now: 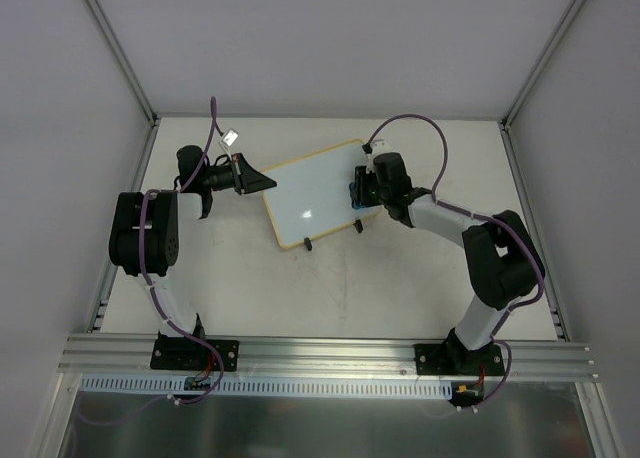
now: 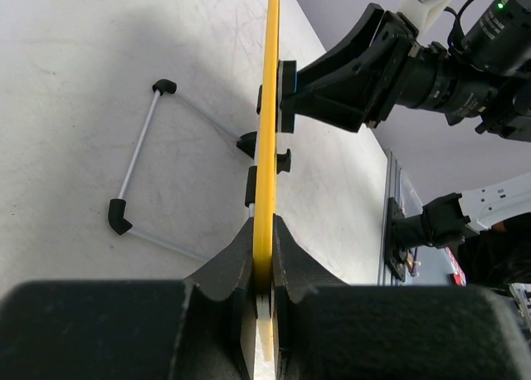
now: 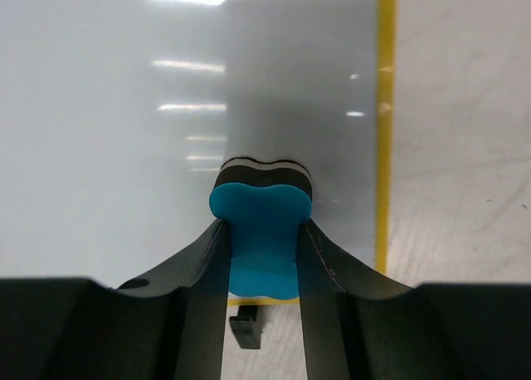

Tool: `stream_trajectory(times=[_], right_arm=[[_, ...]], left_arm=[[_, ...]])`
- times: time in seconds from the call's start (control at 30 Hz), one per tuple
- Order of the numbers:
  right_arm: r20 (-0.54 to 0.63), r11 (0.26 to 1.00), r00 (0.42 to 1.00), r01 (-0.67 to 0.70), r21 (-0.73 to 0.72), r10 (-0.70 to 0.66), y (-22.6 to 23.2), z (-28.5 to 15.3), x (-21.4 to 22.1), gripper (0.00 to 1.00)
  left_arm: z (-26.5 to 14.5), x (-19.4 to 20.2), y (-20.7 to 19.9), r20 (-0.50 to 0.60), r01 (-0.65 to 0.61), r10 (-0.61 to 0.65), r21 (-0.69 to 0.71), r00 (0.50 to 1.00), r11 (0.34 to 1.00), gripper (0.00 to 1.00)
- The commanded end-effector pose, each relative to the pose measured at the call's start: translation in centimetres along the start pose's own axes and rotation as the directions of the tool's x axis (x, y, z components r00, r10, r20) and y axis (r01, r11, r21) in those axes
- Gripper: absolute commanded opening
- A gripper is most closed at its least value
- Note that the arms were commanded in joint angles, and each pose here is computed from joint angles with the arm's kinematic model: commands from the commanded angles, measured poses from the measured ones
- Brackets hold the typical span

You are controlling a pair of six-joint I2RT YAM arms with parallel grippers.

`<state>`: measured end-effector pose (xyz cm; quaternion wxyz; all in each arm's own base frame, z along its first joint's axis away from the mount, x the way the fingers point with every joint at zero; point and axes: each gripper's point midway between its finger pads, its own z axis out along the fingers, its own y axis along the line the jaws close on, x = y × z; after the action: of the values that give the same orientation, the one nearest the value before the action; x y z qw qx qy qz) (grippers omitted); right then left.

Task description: Erase the whiteboard

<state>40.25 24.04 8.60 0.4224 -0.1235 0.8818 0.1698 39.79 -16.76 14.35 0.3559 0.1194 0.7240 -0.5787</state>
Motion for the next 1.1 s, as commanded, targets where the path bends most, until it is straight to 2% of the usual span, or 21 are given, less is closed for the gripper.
stream_trajectory(times=[0.0,0.27,0.73,0.93,1.07], right_arm=[[0.039,0.993,0.999,-0.033,0.110,0.029,-3.7,-0.6,-0.8,0.00],[0.063,0.968,0.993,-0.116,0.222,0.104,-8.5,-1.9,-1.0,0.00],[0.110,0.932,0.985,-0.162,0.325,0.134,-11.5,-4.5,-1.8,0.00],[0.161,0.951,0.964,-0.240,0.196,0.210,-8.3,-6.9,-3.1,0.00],[0.056,0.968,0.984,-0.179,0.175,0.171,-5.3,-8.8,-1.0,0.00]], left_arm=[[0.2,-0.5,-0.5,0.002,-0.092,0.092,0.017,0.996,0.996,0.00],[0.3,-0.4,-0.3,0.000,-0.086,0.086,0.016,0.996,0.996,0.00],[0.3,-0.5,-0.4,0.001,-0.086,0.086,0.015,0.996,0.996,0.00],[0.3,-0.5,-0.4,0.003,-0.089,0.089,0.014,0.996,0.996,0.00],[0.3,-0.6,-0.3,0.003,-0.084,0.084,0.013,0.996,0.996,0.00]])
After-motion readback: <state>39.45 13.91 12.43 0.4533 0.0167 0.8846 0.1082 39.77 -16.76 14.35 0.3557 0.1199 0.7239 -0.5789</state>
